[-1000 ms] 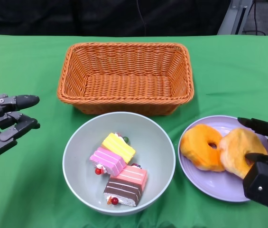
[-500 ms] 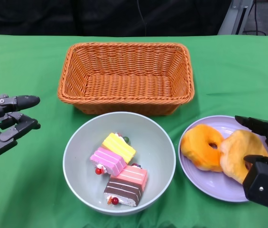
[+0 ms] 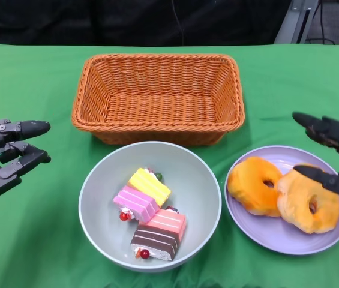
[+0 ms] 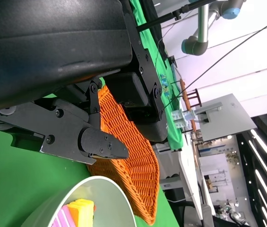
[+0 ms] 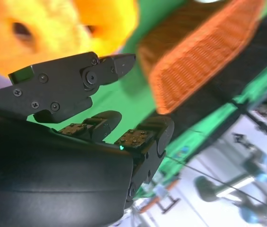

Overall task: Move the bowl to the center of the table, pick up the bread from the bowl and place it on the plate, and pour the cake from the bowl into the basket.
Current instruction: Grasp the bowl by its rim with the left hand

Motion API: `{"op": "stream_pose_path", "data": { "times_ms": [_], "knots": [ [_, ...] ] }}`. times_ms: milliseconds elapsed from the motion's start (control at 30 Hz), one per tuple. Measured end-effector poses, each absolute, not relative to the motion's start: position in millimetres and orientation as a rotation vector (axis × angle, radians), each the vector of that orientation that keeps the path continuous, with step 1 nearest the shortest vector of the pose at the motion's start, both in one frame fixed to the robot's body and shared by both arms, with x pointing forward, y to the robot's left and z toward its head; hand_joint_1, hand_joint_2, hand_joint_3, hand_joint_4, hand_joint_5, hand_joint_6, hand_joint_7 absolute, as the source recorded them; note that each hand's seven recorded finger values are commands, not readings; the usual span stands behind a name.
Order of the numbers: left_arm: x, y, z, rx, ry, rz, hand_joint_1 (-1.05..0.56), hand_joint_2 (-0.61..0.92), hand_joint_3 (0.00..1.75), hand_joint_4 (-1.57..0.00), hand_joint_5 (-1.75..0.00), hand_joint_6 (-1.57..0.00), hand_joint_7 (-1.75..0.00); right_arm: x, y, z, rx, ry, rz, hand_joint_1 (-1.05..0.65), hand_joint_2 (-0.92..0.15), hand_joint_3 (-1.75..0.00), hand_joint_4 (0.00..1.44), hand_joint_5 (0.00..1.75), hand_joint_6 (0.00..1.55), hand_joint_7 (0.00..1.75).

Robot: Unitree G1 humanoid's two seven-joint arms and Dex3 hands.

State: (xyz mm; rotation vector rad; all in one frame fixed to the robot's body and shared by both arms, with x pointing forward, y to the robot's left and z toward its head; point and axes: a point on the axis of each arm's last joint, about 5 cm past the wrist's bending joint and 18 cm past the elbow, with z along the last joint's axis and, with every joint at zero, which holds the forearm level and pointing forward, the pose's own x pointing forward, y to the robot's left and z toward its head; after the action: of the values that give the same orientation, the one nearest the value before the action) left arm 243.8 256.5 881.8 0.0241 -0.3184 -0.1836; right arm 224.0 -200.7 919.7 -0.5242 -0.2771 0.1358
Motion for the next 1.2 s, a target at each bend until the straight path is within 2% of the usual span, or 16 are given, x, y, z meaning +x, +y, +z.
{"op": "stream_pose_path", "data": {
  "times_ms": [200,333,400,467,500,567,700,733,800,867,1033,1133,1200],
  "knots": [
    [243.6,256.5,881.0,0.022,-0.314,-0.183,-0.13,0.92,0.12,-0.74,-1.13,-1.03,-0.12,216.6,-188.0,932.4,-0.415,-0.372,0.139,-0.22,-0.92,-0.06,0.73,0.13,0.70,0.06],
    [243.8,255.6,880.7,0.021,-0.313,-0.188,-0.12,0.92,0.12,-0.74,-1.13,-1.02,-0.12,216.0,-176.8,931.2,-0.310,-0.406,0.137,-0.21,-0.90,-0.04,0.84,0.19,0.80,0.10],
    [243.9,255.2,880.6,0.021,-0.313,-0.190,-0.13,0.92,0.12,-0.74,-1.13,-1.02,-0.12,216.1,-172.6,928.5,-0.267,-0.413,0.136,-0.21,-0.92,-0.04,0.79,0.57,0.89,0.15],
    [243.9,254.5,880.4,0.023,-0.315,-0.193,-0.14,0.92,0.12,-0.75,-1.13,-1.03,-0.12,216.4,-168.6,926.4,-0.235,-0.428,0.136,-0.19,-0.92,-0.04,0.75,0.80,0.93,0.20],
    [243.9,254.1,880.4,0.025,-0.317,-0.195,-0.15,0.92,0.12,-0.75,-1.12,-1.03,-0.12,216.9,-166.7,924.9,-0.213,-0.435,0.140,-0.20,-0.92,-0.06,0.75,0.97,0.93,0.35],
    [243.8,252.7,880.5,0.026,-0.321,-0.199,-0.16,0.92,0.11,-0.75,-1.11,-1.02,-0.11,217.6,-162.7,922.3,-0.172,-0.449,0.146,-0.22,-0.92,-0.08,0.76,1.13,0.85,0.71],
    [242.5,249.9,879.8,0.020,-0.329,-0.201,-0.16,0.92,0.12,-0.74,-1.10,-1.02,-0.11,218.3,-154.9,915.5,-0.132,-0.469,0.151,-0.21,-0.90,-0.16,0.76,1.31,0.81,0.95],
    [242.0,249.4,879.1,0.017,-0.328,-0.201,-0.16,0.92,0.13,-0.74,-1.10,-1.02,-0.11,218.2,-153.5,913.9,-0.124,-0.471,0.151,-0.21,-0.85,-0.24,0.77,1.34,0.80,0.99],
    [241.3,247.7,877.5,0.009,-0.327,-0.200,-0.17,0.92,0.13,-0.75,-1.10,-1.02,-0.11,218.0,-151.8,911.4,-0.116,-0.476,0.154,-0.22,-0.72,-0.51,0.77,1.39,0.78,1.04],
    [240.9,246.6,876.5,0.005,-0.325,-0.201,-0.19,0.92,0.11,-0.74,-1.10,-1.01,-0.10,218.0,-151.0,909.9,-0.112,-0.479,0.157,-0.23,-0.66,-0.64,0.76,1.43,0.77,1.08],
    [239.8,242.6,879.5,0.075,-0.391,-0.228,-0.27,0.92,0.07,-0.70,-1.03,-0.98,-0.09,217.5,-145.6,909.8,-0.061,-0.493,0.162,-0.25,-0.64,-0.71,0.73,1.50,0.73,1.17],
    [237.9,239.9,883.2,0.139,-0.479,-0.256,-0.30,0.92,0.07,-0.63,-0.98,-0.92,-0.05,217.4,-144.0,910.0,-0.052,-0.495,0.160,-0.26,-0.64,-0.70,0.72,1.51,0.71,1.19],
    [236.0,239.9,886.5,0.213,-0.527,-0.289,-0.34,0.92,0.05,-0.54,-0.89,-0.86,-0.02,217.3,-142.9,910.8,-0.044,-0.499,0.157,-0.25,-0.64,-0.70,0.72,1.51,0.71,1.20]
  ]
}}
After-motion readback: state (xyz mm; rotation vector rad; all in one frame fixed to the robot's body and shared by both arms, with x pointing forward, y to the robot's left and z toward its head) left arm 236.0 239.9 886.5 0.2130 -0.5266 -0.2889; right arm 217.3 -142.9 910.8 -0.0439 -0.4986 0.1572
